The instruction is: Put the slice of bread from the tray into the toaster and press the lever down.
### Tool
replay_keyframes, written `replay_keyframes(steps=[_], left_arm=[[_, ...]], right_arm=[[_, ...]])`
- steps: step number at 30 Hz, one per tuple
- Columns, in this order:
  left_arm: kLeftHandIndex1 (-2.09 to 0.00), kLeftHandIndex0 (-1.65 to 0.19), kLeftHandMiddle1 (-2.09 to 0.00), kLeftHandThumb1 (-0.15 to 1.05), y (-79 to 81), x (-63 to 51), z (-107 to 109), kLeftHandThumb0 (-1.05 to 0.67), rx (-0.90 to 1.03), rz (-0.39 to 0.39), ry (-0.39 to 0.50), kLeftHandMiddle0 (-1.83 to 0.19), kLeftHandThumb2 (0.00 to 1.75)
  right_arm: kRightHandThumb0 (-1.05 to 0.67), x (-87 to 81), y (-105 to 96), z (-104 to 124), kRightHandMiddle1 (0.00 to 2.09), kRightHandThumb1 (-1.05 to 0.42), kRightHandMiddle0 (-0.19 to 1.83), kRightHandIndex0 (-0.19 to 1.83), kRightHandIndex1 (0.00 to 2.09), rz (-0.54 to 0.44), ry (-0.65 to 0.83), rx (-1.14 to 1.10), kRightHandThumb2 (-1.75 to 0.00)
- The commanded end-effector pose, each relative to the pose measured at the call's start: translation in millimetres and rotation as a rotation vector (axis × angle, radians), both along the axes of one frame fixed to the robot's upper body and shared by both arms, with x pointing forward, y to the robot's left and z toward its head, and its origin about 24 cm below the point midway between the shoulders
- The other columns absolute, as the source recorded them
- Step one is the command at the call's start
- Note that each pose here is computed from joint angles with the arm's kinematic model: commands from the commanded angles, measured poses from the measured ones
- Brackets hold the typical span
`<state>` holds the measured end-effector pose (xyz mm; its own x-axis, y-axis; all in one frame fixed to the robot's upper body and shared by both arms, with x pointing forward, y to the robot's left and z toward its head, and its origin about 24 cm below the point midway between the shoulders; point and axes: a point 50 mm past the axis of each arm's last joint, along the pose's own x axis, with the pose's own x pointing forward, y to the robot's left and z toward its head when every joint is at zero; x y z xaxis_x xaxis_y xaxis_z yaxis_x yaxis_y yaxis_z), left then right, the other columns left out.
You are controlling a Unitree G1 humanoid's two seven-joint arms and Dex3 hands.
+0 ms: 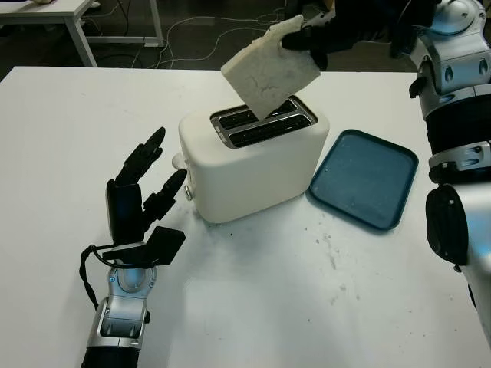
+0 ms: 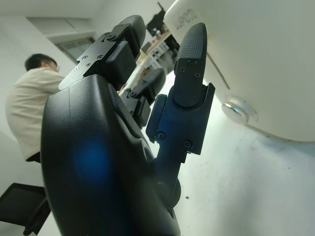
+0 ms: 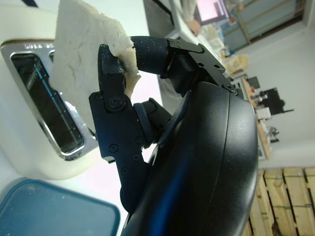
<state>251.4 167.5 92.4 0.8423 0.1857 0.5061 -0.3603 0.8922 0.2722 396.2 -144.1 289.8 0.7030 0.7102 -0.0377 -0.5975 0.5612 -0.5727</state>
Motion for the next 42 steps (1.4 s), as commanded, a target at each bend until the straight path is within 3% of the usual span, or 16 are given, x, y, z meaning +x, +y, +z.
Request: replay_keyframes(steps=[1,29,42], left_arm=[[0.0,-0.61,-0.49,0.92,-0.4,-1.9,0,-0.48,-0.003,0.003,0.0,-0.51,0.21],[0.0,-0.61,-0.46,0.92,-1.5,-2.7,-2,-0.46,-0.007,0.005,0.007,-0.53,0.2],[0.0,-0.61,-0.45,0.92,-2.3,-2.9,-2,-0.45,-0.006,0.008,0.005,-0.53,0.2]], right_arm=[[-0.48,-1.2,3,-5,1.75,-0.92,0.79,1.04,1.75,0.018,-0.011,-0.012,-0.3],[-0.5,-6.5,11,-7,1.75,-0.92,0.83,1.07,1.75,0.06,0.009,-0.003,-0.31],[-0.47,-10.5,15,-20,1.75,-0.92,0.9,1.1,1.75,0.095,0.047,-0.033,-0.32]])
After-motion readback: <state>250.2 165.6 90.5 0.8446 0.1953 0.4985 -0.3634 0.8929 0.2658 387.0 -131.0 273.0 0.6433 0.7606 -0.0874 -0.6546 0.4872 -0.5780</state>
